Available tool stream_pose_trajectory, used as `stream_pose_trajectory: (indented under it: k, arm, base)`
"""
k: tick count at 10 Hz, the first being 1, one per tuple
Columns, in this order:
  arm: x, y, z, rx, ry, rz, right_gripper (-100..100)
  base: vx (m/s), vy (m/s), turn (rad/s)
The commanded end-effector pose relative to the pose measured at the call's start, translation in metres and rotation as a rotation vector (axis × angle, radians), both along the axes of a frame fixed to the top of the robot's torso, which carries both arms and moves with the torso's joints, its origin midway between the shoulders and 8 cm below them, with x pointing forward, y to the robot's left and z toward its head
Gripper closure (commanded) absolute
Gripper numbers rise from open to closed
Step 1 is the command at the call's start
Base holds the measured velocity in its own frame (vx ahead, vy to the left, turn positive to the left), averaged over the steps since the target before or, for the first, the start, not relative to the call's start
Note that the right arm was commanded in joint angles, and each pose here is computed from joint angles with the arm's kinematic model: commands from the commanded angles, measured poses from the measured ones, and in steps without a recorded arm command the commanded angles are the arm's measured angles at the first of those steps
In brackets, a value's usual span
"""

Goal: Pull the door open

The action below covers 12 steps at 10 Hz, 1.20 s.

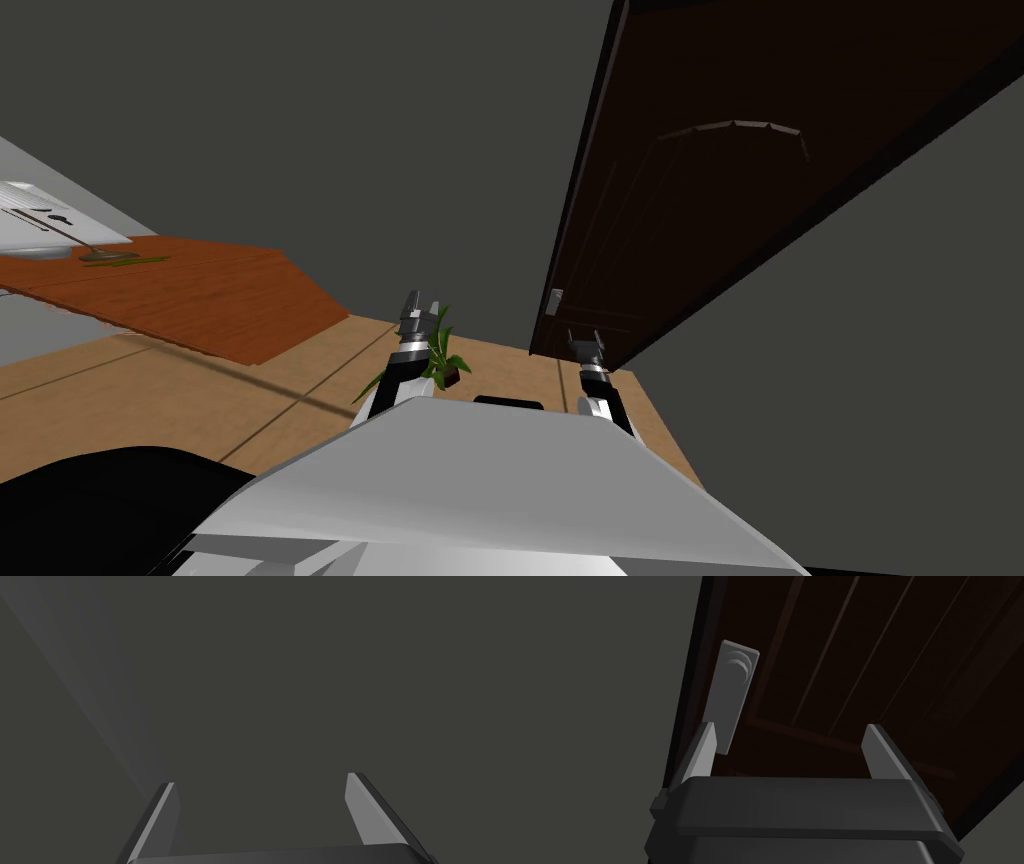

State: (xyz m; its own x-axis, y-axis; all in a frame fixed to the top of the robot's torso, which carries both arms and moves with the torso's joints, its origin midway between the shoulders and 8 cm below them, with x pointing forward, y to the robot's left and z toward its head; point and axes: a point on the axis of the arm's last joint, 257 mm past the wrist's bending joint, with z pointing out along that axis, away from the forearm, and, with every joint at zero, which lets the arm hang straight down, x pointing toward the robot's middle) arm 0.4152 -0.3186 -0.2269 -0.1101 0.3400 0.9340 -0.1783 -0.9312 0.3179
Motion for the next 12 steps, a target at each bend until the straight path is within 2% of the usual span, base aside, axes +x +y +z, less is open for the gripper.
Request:
stream_pose_trajectory:
  k: [1, 12]
  arm:
    - [0.000, -0.002, -0.009, 0.044, 0.014, 0.004, -100]
    - [-0.004, -0.011, -0.061, 0.307, 0.101, 0.011, -100]
  base:
    - [0.093, 0.005, 0.037]
    - [0.120, 0.006, 0.032]
